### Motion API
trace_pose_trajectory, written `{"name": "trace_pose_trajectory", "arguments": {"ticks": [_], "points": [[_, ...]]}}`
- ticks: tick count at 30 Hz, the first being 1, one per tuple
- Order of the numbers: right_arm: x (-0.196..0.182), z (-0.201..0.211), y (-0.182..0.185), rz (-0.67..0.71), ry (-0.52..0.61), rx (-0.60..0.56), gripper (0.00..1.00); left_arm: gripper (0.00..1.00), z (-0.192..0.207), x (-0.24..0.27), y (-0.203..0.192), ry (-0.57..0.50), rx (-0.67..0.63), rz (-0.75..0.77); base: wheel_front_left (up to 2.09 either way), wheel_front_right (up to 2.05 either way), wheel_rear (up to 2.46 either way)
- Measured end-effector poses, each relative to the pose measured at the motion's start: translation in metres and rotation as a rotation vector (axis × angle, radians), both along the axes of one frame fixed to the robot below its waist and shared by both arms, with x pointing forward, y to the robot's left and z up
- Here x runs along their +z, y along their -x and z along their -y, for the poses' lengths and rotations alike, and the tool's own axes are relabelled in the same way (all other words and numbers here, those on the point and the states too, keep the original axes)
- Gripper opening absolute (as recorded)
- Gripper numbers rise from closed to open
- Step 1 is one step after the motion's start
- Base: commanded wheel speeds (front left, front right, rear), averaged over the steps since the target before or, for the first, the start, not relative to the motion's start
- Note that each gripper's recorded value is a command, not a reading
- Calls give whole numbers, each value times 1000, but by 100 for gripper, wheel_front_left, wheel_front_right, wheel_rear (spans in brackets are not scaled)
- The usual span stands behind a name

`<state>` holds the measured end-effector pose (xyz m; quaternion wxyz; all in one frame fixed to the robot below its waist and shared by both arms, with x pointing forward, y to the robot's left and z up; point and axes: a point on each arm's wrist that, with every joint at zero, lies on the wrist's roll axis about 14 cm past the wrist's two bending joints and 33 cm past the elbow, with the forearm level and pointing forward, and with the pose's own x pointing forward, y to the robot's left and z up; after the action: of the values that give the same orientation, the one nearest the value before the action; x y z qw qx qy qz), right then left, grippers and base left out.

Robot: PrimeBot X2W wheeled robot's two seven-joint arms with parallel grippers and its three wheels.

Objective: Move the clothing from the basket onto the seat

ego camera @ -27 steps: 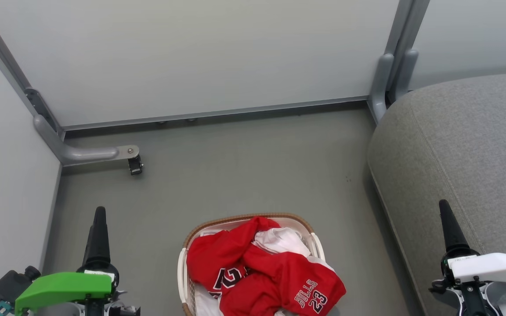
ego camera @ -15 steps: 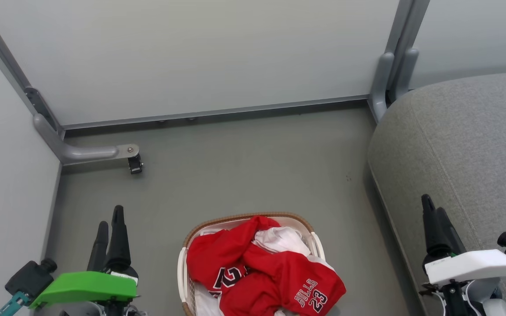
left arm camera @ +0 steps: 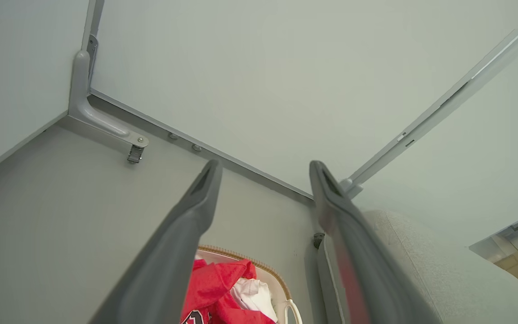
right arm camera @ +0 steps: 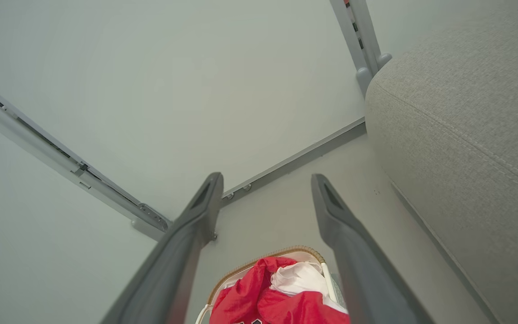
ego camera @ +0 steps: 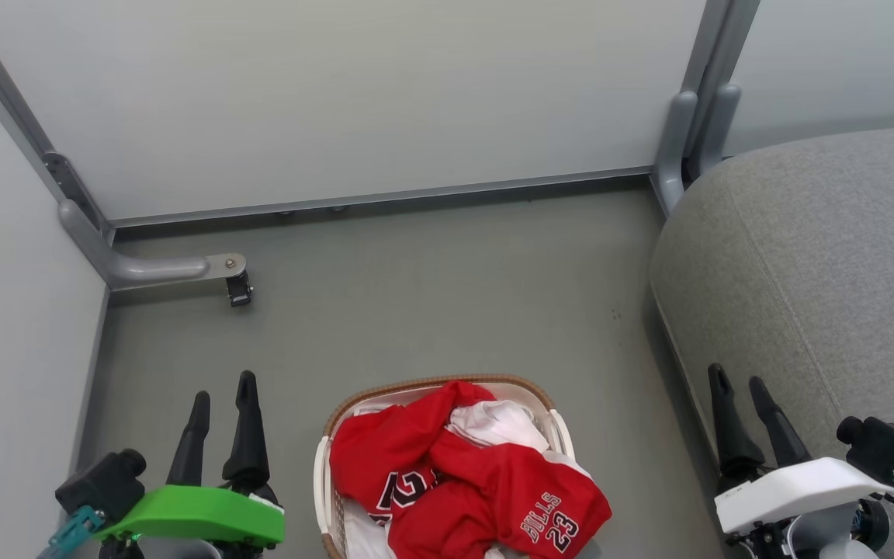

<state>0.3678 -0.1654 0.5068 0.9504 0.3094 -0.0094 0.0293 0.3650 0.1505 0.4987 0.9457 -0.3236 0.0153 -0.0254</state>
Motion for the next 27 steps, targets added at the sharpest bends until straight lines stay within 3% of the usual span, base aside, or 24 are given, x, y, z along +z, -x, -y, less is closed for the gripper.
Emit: {"name": "trace_pose_trajectory", "arguments": {"ticks": [27], "points": [[-5,-15,0,33,273,50,100,100,7,-29,16,-232,-10,-51,0,0,0]]}}
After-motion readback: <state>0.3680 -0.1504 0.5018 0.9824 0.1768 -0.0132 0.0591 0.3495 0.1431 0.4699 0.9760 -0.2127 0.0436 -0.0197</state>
